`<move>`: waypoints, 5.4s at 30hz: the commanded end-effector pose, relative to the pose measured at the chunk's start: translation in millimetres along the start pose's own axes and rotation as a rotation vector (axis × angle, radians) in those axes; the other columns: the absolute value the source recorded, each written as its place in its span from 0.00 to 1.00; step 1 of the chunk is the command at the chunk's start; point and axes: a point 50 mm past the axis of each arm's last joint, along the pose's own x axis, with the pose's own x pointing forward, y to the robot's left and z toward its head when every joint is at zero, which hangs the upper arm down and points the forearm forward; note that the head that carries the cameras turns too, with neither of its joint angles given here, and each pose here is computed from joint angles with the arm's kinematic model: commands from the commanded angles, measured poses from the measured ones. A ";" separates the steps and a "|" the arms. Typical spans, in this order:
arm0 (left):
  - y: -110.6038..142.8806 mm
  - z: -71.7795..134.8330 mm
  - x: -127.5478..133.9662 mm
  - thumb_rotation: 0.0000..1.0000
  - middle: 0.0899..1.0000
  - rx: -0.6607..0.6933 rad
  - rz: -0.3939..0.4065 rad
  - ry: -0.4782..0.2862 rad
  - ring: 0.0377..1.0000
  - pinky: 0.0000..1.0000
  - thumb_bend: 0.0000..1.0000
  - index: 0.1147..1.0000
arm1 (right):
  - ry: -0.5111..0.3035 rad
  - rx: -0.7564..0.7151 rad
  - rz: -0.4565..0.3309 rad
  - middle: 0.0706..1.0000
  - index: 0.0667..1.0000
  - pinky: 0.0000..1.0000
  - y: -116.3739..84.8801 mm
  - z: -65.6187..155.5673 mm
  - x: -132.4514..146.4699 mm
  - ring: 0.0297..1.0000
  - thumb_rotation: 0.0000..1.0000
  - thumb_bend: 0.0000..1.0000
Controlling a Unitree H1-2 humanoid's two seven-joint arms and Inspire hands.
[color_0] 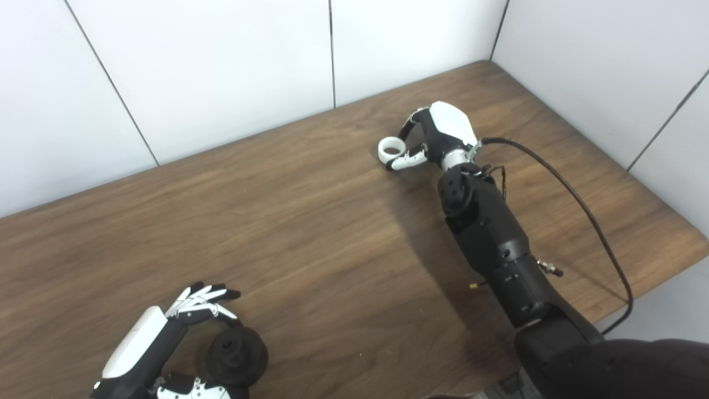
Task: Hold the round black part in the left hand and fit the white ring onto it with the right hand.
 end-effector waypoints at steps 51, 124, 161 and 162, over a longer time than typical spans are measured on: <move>-19.9 -20.2 111.4 0.05 0.92 0.129 -0.034 0.114 0.96 1.00 0.52 0.41 | -0.505 0.139 0.076 0.88 0.44 0.68 -59.3 66.8 -81.8 0.92 0.14 0.51; -24.2 9.7 136.8 0.05 0.90 0.152 -0.024 0.020 0.96 1.00 0.52 0.41 | -0.792 0.151 0.327 0.92 0.44 0.77 -25.4 108.8 -138.4 0.93 0.14 0.51; -20.5 11.1 140.6 0.05 0.91 0.173 -0.027 0.015 0.97 1.00 0.52 0.41 | -0.782 0.104 0.392 0.95 0.44 0.74 -27.4 99.9 -146.1 0.94 0.14 0.51; -20.6 11.2 140.7 0.05 0.91 0.174 -0.027 0.013 0.97 1.00 0.52 0.41 | -0.784 0.102 0.393 0.95 0.44 0.74 -27.1 99.8 -146.4 0.94 0.14 0.51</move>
